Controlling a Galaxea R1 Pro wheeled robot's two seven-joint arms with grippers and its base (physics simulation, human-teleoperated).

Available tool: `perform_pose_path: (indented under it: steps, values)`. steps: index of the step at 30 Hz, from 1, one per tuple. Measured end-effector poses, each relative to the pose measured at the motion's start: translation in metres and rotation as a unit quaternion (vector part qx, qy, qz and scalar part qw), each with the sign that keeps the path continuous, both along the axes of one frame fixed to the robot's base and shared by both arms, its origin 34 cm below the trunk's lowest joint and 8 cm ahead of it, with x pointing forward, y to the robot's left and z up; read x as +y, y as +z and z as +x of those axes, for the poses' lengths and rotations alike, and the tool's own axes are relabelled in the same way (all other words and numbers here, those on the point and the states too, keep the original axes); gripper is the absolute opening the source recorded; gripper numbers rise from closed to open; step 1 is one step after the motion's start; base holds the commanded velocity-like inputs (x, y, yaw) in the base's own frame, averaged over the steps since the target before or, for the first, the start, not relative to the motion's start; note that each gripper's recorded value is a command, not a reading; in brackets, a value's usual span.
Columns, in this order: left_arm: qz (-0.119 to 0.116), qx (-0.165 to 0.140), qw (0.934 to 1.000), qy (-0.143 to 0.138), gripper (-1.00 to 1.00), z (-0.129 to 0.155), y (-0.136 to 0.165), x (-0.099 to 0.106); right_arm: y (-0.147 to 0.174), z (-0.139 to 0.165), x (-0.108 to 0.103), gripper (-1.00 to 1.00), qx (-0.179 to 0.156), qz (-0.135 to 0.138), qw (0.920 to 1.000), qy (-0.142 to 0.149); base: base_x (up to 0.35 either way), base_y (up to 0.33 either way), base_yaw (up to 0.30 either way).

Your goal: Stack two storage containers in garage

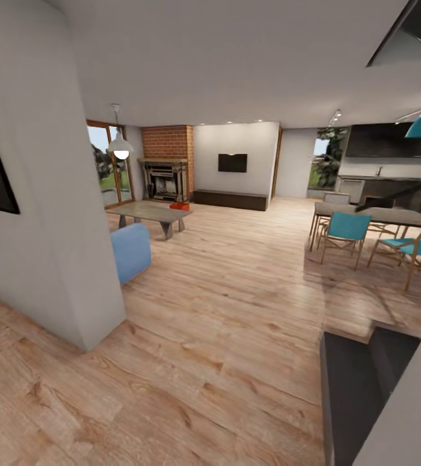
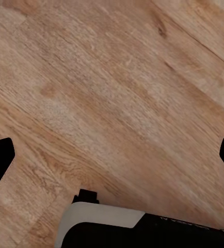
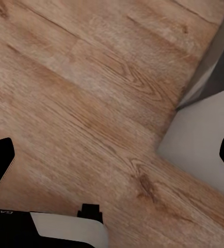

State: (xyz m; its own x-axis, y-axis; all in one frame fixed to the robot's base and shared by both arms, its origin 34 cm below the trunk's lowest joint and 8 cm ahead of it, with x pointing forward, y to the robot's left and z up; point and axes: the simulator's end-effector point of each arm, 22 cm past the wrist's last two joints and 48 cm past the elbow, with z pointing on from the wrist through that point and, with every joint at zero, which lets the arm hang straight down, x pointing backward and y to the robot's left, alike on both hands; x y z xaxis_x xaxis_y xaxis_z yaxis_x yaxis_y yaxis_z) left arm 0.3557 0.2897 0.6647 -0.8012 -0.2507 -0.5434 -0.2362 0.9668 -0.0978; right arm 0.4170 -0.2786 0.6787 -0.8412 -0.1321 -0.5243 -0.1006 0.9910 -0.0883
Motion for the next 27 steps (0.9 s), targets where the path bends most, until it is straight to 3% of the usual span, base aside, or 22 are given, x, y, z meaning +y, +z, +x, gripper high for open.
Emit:
perform_pose_path:
  steps: [27]
  values:
    - [0.000,0.000,1.0000,-0.001,1.00,0.0000,-0.0001,-0.0015,0.0001,0.0001,0.0000,1.00,0.000,0.000,1.0000,0.000,0.320,0.004,0.000]
